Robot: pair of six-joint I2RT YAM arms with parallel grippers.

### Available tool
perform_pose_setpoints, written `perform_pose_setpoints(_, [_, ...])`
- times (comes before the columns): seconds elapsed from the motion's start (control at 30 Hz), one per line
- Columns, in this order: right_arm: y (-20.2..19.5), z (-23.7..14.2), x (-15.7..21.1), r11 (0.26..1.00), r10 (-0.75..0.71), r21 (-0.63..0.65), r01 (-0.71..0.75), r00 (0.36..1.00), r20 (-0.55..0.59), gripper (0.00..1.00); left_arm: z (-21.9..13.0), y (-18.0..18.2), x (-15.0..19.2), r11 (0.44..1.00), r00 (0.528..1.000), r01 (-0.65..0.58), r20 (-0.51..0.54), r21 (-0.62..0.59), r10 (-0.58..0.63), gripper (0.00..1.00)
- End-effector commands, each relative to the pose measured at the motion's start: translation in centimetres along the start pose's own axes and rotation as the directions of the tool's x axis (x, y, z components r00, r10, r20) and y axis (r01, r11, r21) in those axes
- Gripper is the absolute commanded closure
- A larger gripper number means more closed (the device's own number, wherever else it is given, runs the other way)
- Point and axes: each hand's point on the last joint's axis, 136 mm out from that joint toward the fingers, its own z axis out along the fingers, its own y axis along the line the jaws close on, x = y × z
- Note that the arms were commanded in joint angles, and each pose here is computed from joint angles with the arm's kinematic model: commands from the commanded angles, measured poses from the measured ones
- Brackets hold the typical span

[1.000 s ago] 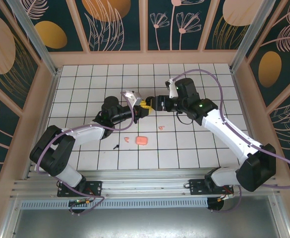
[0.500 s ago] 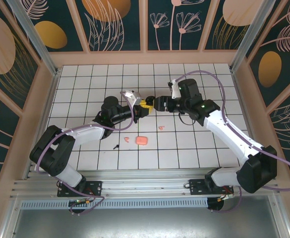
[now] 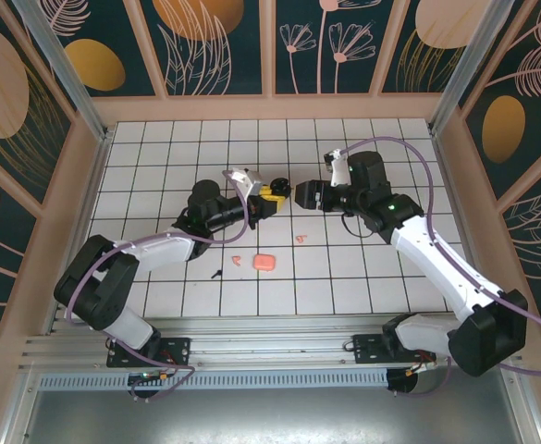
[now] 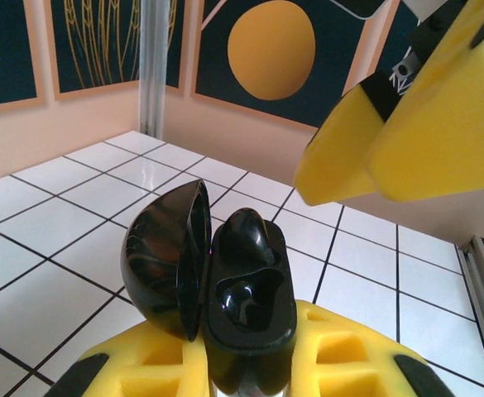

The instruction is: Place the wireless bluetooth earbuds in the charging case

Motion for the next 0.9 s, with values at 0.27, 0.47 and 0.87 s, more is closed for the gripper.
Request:
perform_pose_setpoints(0.27, [1.6, 0.4, 1.6, 1.000, 0.011, -0.015, -0.012, 1.000, -0.029, 0.36, -5.4, 5.1, -0.8, 0.979, 0.989, 0.144, 0.067, -0.147, -0.135, 0.91])
perform_pose_setpoints(0.47, [3.0, 2.4, 3.3, 0.994, 0.105, -0.018, -0.107, 0.991, -0.087, 0.38, -8.1, 7.4, -0.2, 0.941, 0.965, 0.258, 0.105, -0.221, -0.240, 0.92])
perform_pose_setpoints(0.87, [5.6, 6.2, 8.8, 0.943, 0.332, 0.078, -0.323, 0.923, -0.193, 0.39, -13.1, 10.1, 1.5, 0.867, 0.921, 0.384, 0.204, -0.319, -0.333, 0.92])
